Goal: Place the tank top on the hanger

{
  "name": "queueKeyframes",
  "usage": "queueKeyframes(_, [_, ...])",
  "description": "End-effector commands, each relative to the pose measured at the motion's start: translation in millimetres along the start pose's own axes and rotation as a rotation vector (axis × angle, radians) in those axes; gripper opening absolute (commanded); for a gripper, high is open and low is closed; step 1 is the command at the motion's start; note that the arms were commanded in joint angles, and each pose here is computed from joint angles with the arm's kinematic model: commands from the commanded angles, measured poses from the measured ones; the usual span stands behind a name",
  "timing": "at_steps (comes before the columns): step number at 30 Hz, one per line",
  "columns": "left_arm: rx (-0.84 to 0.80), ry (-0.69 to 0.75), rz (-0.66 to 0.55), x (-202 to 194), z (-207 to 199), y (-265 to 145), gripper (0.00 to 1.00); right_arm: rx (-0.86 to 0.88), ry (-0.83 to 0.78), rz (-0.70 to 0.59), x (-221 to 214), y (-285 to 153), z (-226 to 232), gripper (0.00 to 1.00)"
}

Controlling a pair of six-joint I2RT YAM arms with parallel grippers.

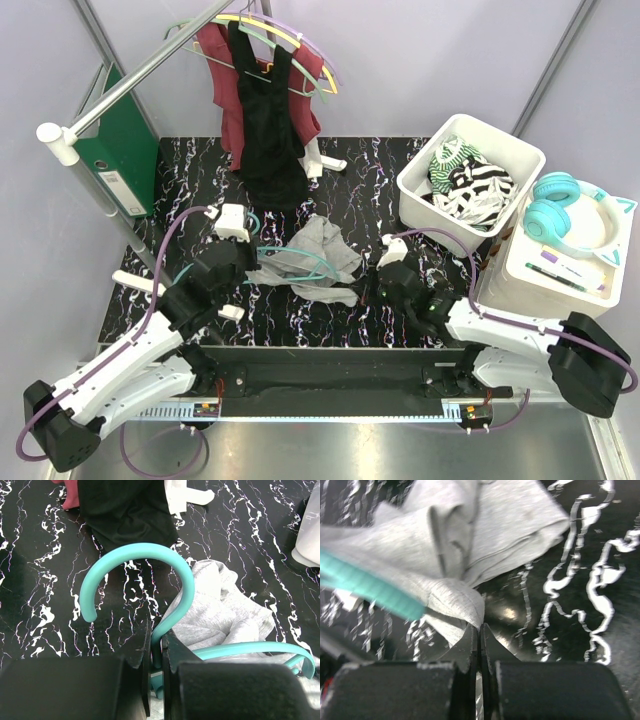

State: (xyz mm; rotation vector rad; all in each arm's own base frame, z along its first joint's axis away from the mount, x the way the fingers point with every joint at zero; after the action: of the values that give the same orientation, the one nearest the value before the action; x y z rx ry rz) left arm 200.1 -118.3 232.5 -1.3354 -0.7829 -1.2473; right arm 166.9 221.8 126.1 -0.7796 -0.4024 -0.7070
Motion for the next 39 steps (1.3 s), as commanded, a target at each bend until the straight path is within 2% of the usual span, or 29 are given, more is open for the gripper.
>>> queueKeyframes(1, [0.019, -0.021, -0.058, 12.9, 1.6, 2.5, 0.00, 0.117, -0.025, 0.098, 3.4, -14.4, 24.7, 0.00])
queueKeyframes(6, [0.017, -0.026, -0.057, 12.7, 1.2, 2.4, 0.00, 0.148, -0.023, 0.101, 7.7, -19.0, 32.5, 0.00])
queueKeyframes(20, [0.007, -0.043, -0.057, 10.5, 2.1, -2.4, 0.00, 0.116, -0.094, -0.026, 35.8, -18.3, 47.3, 0.00])
queueKeyframes(26, [0.007, -0.046, -0.051, 10.0, 1.2, -0.7, 0.00, 0.208, -0.074, 0.048, 35.6, -18.6, 71.6, 0.00])
queueKeyframes(29, [0.010, -0.045, -0.049, 9.4, 1.1, -0.4, 0.00, 0.295, -0.076, 0.113, 32.3, -22.8, 87.7, 0.00])
queueKeyframes(30, [0.013, -0.045, -0.052, 9.9, 1.6, -0.6, 0.00, 0.332, -0.094, 0.179, 25.8, -23.9, 91.5, 0.00])
queueKeyframes(33, [0.013, -0.045, -0.054, 10.8, 1.7, -0.3, 0.00, 0.357, -0.140, 0.227, 19.5, -27.7, 103.4, 0.00])
queueKeyframes(39, [-0.004, -0.052, -0.048, 9.8, -1.8, 2.0, 0.00, 0.388, -0.195, 0.204, 25.5, -23.2, 124.6, 0.00])
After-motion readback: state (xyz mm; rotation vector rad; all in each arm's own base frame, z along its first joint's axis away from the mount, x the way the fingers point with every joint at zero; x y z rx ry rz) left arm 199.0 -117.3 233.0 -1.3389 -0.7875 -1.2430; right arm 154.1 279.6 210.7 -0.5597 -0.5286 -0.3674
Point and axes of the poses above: each gripper's point midway between its finger pads, its own y axis out along the fingers, its own z axis along the line the jaws close on, x = y × z, the point moved 7 cm from there along -y, back along the fingers, and after that the axes turned 15 degrees about y, right-handed, at the moved point
